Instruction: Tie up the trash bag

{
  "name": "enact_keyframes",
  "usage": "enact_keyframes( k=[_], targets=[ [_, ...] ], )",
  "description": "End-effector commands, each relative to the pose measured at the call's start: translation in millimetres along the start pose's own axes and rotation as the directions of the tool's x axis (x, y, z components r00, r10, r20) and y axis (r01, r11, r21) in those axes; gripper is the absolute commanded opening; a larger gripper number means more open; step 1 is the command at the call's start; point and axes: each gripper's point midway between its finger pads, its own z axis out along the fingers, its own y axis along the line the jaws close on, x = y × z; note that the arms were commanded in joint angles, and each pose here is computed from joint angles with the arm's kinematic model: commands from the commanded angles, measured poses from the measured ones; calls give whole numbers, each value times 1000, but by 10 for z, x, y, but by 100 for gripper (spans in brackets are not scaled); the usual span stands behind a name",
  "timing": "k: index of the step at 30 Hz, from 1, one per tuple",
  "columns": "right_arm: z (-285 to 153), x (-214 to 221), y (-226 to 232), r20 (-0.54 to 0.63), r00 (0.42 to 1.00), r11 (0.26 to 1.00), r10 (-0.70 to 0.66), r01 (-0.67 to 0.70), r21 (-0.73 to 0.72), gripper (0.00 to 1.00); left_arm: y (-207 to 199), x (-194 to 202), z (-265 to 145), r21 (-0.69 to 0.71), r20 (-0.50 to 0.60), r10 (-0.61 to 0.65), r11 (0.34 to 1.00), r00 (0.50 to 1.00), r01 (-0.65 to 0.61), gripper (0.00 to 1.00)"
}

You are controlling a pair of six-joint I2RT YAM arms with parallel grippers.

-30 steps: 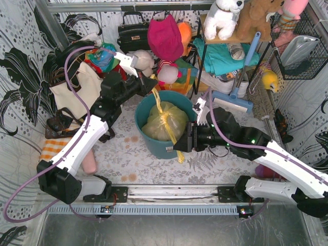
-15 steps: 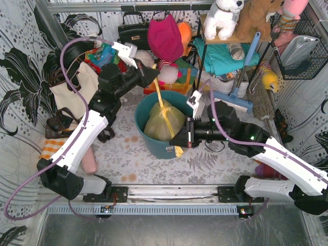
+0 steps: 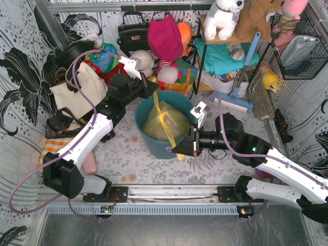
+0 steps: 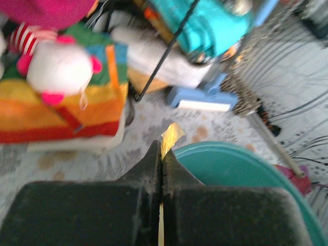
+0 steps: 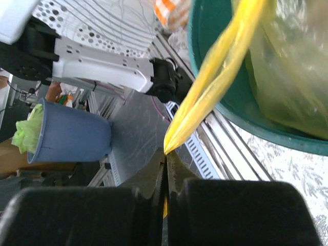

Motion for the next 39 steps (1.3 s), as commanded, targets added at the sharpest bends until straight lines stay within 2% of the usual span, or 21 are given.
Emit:
enact_keyframes(
  k=[1, 4, 9, 12, 15, 20, 24, 27, 30, 34, 37, 39],
  targets=[
    [-56, -19, 245, 4, 1000, 993, -31, 31, -117, 0, 325, 55, 56, -142, 22, -5, 990, 1000, 8, 0],
    [-79, -173, 462, 18, 993, 978, -114, 116, -171, 0, 176, -229, 84, -102, 65, 13, 995, 998, -6, 0],
    [-177, -557, 925, 98, 969, 937, -227, 245, -251, 0, -295, -908, -5, 24, 178, 48, 998, 983, -53, 0],
    [-220, -600, 1024, 124, 962, 920, -243, 269, -283, 0, -406, -1041, -26, 56, 196, 53, 996, 979, -65, 0],
    [-129, -388, 748, 73, 973, 943, -219, 230, -242, 0, -284, -845, 48, 33, 155, 42, 998, 987, -48, 0],
    [-71, -80, 368, 23, 989, 973, -147, 149, -178, 0, 74, -233, 142, -45, 60, -23, 999, 998, 26, 0],
    [-93, -128, 330, 59, 983, 971, -176, 183, -152, 0, 173, 68, 161, -55, 9, -67, 996, 998, 67, 0],
    [-57, -307, 432, 116, 967, 956, -228, 245, -163, 0, 64, 53, 125, 1, 20, -73, 997, 997, 73, 0],
    [13, -720, 528, 268, 916, 935, -299, 338, -112, 0, -180, -92, 44, 115, 62, -70, 991, 996, 62, 0],
    [32, -1284, 790, 469, 793, 882, -389, 468, -61, 0, -569, -414, -88, 264, 117, -63, 964, 991, 30, 1],
    [21, -1577, 1002, 559, 707, 839, -432, 543, -39, 0, -777, -580, -177, 337, 126, -62, 941, 990, 16, 1],
    [56, -1660, 1041, 567, 686, 825, -456, 565, -21, 0, -868, -619, -216, 375, 120, -66, 927, 991, 16, 1]
  ],
)
